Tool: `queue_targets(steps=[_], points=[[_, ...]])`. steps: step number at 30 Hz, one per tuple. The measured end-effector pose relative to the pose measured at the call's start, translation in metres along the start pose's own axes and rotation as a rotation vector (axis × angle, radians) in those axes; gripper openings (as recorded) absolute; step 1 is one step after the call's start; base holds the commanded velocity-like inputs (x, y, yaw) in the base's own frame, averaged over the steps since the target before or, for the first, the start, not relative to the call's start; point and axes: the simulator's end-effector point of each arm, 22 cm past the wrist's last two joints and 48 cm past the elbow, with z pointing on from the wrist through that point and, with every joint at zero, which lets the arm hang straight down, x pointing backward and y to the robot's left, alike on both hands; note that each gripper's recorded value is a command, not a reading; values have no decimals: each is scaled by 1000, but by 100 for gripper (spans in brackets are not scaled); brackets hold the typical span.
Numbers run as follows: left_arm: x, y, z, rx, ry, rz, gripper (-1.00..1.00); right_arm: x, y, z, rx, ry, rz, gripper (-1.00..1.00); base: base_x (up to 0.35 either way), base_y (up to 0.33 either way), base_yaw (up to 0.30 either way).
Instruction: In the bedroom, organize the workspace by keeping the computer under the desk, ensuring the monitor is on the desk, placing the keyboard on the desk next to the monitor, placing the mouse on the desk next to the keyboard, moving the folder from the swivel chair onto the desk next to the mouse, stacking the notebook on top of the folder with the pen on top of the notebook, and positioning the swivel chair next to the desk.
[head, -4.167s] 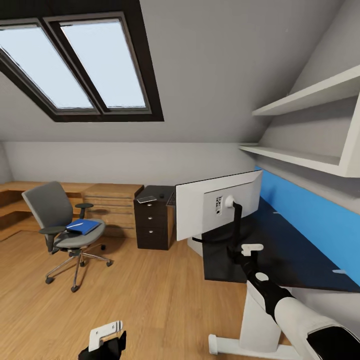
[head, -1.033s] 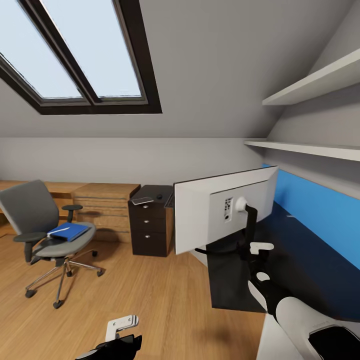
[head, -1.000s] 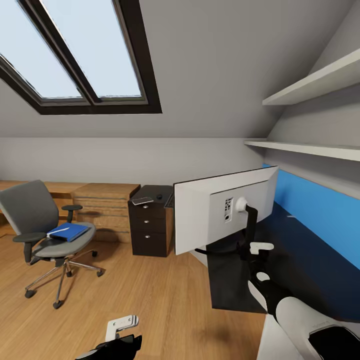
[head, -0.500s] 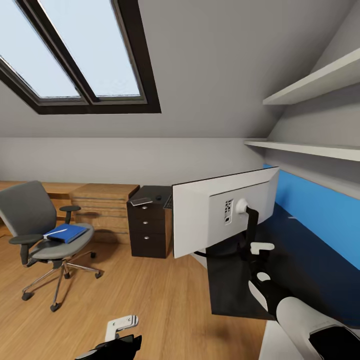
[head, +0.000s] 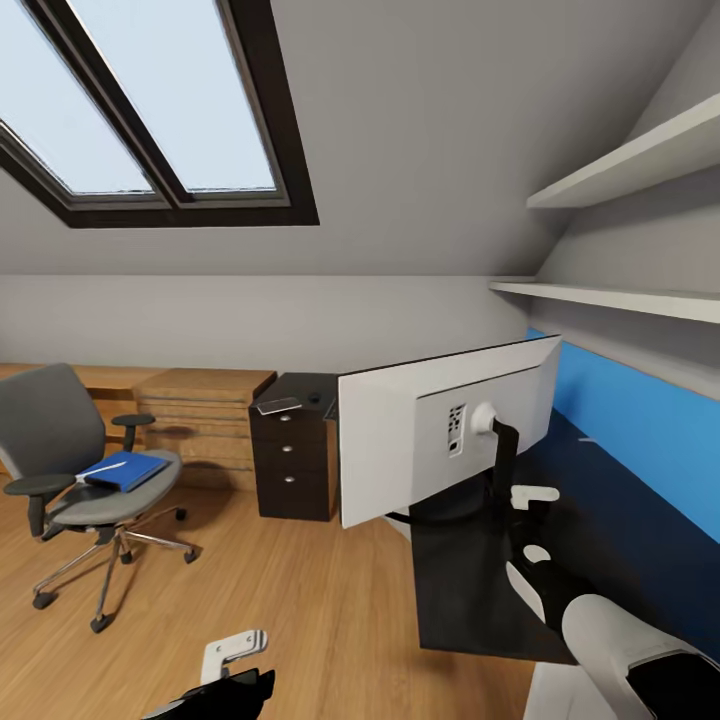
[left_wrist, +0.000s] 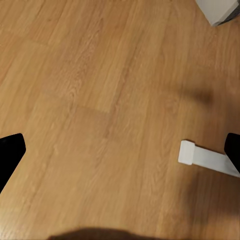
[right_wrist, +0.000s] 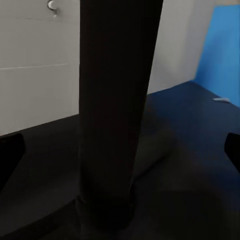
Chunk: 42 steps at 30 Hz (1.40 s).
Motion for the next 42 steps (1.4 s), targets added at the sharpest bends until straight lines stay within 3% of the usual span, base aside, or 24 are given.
queue_targets(steps=[16,41,42], points=[[0,2,0,-4,0,-2,100,0,-3,0,4,-1,0,100,138,-1,0],[1,2,0,-6,2,-3,100,-1,-13,2,17,-4,-6,100,5,0,0],[1,2,0,-6,2,-3,100,-1,-13,2,17,-3,-6,-100,0,0,0]])
